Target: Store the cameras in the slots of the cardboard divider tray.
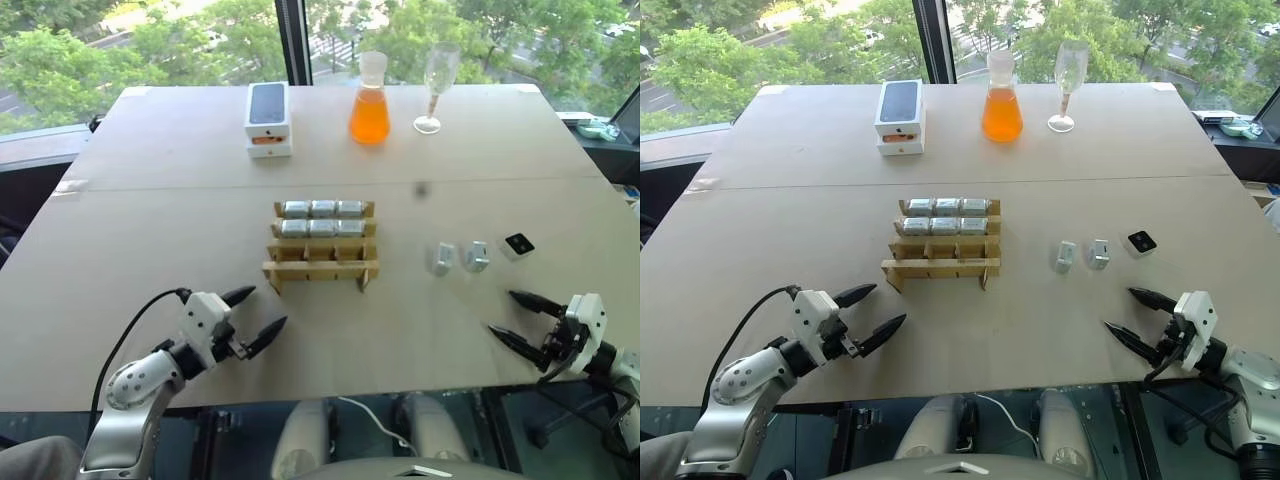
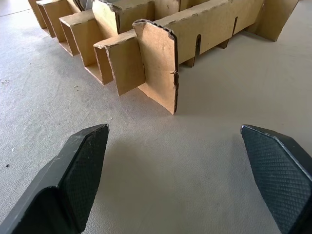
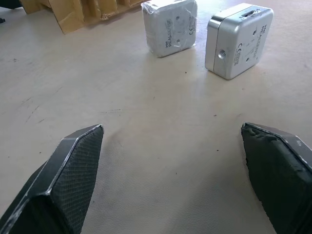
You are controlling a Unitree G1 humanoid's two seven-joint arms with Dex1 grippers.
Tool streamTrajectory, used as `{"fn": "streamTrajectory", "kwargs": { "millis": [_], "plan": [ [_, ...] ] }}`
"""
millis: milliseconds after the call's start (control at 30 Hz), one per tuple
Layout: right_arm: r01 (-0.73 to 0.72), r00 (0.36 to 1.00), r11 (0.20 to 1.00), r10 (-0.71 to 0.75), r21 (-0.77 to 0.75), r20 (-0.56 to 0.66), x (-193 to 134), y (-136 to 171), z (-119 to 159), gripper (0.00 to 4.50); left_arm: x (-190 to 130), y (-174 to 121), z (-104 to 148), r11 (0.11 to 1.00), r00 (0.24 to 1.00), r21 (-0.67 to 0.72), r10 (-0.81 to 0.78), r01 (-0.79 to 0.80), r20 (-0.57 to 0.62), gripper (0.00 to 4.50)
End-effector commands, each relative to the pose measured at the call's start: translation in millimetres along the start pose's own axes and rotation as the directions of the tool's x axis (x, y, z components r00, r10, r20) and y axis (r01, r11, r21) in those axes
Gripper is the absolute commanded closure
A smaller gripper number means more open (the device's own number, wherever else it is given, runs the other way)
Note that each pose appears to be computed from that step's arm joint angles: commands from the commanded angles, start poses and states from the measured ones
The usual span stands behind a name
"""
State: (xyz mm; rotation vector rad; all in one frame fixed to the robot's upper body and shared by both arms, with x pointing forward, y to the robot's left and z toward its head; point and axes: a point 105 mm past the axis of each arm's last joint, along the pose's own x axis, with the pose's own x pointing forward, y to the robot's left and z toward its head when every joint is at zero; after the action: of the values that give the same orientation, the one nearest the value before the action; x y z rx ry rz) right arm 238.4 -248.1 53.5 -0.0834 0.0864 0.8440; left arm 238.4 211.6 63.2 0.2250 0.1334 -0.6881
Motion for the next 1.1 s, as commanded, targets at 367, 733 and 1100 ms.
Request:
{"fn": "streamTrajectory", "kwargs": {
  "millis": [367,733,1100],
  "plan": [
    [0.314,0.947,0.949,-0.311,-0.015,0.082,-2,-51,32,0.0,-26,6,56,0.959,0.959,-0.115,-0.242,0.26,0.146,0.02],
    [0.412,0.911,0.911,-0.413,-0.017,-0.003,27,-78,37,0.0,-8,-18,145,0.87,0.857,0.134,-0.492,0.475,0.155,0.02],
    [0.456,0.89,0.89,-0.456,0.017,-0.031,34,-86,38,0.0,-5,-22,158,0.846,0.852,0.203,-0.517,0.494,0.08,0.02]
  ]
}}
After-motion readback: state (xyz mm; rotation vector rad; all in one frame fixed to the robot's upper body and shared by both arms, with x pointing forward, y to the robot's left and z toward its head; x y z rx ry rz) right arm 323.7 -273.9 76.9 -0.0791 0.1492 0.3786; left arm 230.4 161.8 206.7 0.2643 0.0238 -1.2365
